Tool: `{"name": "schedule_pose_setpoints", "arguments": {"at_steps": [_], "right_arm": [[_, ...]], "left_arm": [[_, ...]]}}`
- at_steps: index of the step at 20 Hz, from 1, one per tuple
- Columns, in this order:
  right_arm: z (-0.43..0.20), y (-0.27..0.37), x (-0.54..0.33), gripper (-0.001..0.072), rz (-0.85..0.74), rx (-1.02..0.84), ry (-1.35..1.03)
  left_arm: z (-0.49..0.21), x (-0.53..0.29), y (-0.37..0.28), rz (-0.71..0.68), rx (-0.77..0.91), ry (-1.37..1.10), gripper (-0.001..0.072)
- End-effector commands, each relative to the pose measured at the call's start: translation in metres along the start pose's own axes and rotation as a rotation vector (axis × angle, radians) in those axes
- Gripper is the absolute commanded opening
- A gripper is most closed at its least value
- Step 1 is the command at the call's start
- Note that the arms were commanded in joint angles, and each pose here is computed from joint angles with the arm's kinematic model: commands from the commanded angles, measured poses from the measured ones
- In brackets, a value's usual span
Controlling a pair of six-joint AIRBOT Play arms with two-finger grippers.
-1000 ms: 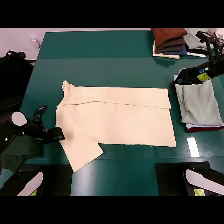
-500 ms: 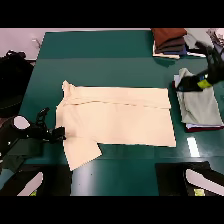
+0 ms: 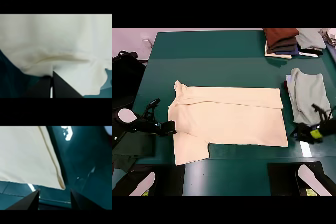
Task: Fold the shirts.
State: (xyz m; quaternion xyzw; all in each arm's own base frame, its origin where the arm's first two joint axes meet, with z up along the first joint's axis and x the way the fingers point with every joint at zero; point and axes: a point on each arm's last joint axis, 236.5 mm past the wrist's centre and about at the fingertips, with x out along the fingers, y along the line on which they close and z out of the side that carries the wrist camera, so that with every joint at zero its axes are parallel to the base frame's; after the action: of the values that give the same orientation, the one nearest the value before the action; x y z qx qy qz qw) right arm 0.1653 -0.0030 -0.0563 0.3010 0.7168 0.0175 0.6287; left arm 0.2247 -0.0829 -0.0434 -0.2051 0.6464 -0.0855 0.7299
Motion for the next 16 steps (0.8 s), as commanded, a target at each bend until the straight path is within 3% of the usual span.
{"name": "schedule_pose_setpoints", "arguments": {"at_steps": [1, 6, 10, 11, 12, 14, 16], "right_arm": [[-0.012, -0.004, 0.024, 0.0457, 0.096, 0.090, 0.024], [0.001, -0.008, 0.034, 0.0445, 0.124, 0.136, 0.088], [0.003, 0.007, 0.042, 0.0361, 0.169, 0.072, 0.109], [0.004, 0.012, 0.043, 0.0310, 0.157, 0.040, 0.103], [0.005, 0.017, 0.045, 0.0172, 0.137, -0.006, 0.091], [0.006, 0.026, 0.041, 0.0022, 0.091, -0.106, 0.066], [0.008, 0.036, 0.024, 0.0018, 0.050, -0.200, 0.039]], "left_arm": [[0.005, -0.003, -0.002, -0.005, 0.008, -0.016, 0.0026], [0.007, -0.003, -0.002, -0.004, 0.008, -0.023, 0.0027], [0.006, -0.003, -0.002, -0.004, 0.009, -0.019, 0.0026], [0.004, -0.003, -0.002, -0.004, 0.009, -0.014, 0.0026], [0.004, -0.003, -0.002, -0.004, 0.009, -0.012, 0.0026], [0.003, -0.004, -0.003, -0.005, 0.013, -0.007, 0.0025], [0.003, -0.009, -0.007, -0.009, 0.023, 0.000, 0.0025]]}}
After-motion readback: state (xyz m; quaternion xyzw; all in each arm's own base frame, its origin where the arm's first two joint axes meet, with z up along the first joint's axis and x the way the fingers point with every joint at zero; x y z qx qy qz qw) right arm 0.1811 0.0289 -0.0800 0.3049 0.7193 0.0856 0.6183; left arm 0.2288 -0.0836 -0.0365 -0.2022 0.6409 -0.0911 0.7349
